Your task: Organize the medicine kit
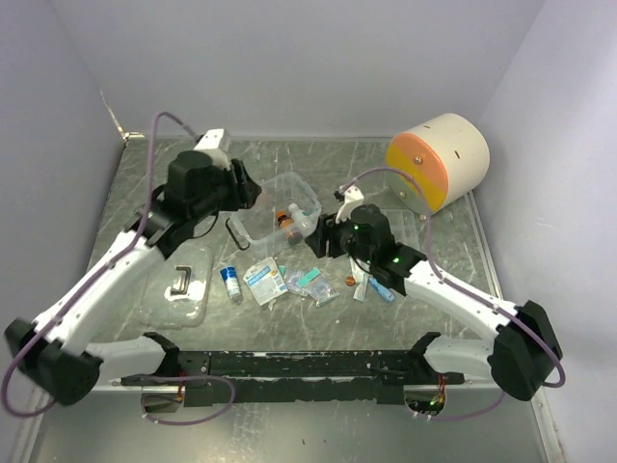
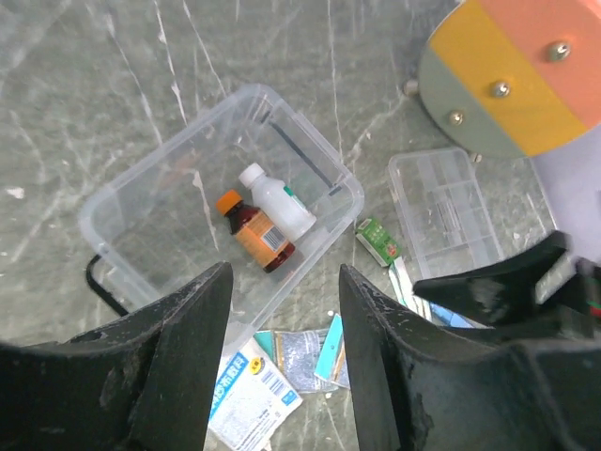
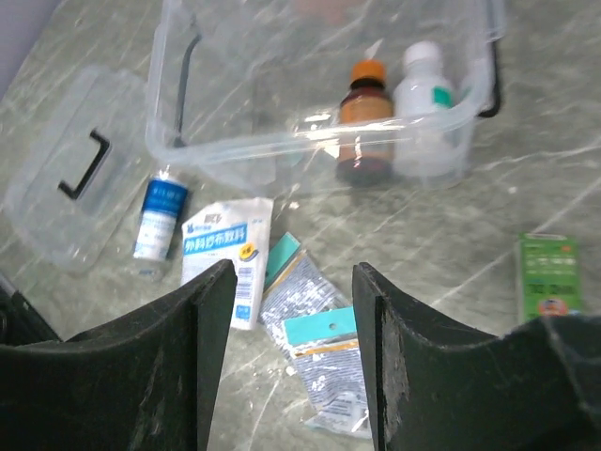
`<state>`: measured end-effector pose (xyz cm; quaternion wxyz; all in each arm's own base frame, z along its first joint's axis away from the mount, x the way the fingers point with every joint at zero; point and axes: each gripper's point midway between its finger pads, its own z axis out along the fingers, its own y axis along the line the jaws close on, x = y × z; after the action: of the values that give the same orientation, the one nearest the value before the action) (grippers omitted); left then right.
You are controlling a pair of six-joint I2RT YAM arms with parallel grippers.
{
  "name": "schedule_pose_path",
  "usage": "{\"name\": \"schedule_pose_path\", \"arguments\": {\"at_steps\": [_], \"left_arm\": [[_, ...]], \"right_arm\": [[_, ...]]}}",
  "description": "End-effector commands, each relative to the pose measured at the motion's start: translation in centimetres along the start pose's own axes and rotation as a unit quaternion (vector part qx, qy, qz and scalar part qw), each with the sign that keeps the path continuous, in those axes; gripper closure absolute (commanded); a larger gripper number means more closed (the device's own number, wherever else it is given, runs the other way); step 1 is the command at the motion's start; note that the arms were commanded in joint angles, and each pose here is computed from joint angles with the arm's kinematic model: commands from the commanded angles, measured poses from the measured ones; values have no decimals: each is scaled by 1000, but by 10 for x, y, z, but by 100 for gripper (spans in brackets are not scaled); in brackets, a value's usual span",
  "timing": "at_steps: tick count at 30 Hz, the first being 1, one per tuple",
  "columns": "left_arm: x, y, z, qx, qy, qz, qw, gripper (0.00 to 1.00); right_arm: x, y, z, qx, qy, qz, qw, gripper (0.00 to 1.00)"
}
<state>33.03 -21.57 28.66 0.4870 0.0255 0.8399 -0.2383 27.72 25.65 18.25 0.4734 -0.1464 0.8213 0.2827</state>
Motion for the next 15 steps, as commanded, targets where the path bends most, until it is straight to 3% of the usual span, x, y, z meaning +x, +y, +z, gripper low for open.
{"name": "schedule_pose_path", "arguments": {"at_steps": [1,11,15], "left_arm": [[-21,10,-34,-4,-86,40,995,39],[-50,48,-105,-75,-214,2,974,38],[-65,55,-130,-97,-241,4,966,37]], "right_arm": [[26,31,13,-71,25,-1,997,47],[81,73,37,12,68,-147,987,48],[108,93,42,49,106,-177,977,49]]}}
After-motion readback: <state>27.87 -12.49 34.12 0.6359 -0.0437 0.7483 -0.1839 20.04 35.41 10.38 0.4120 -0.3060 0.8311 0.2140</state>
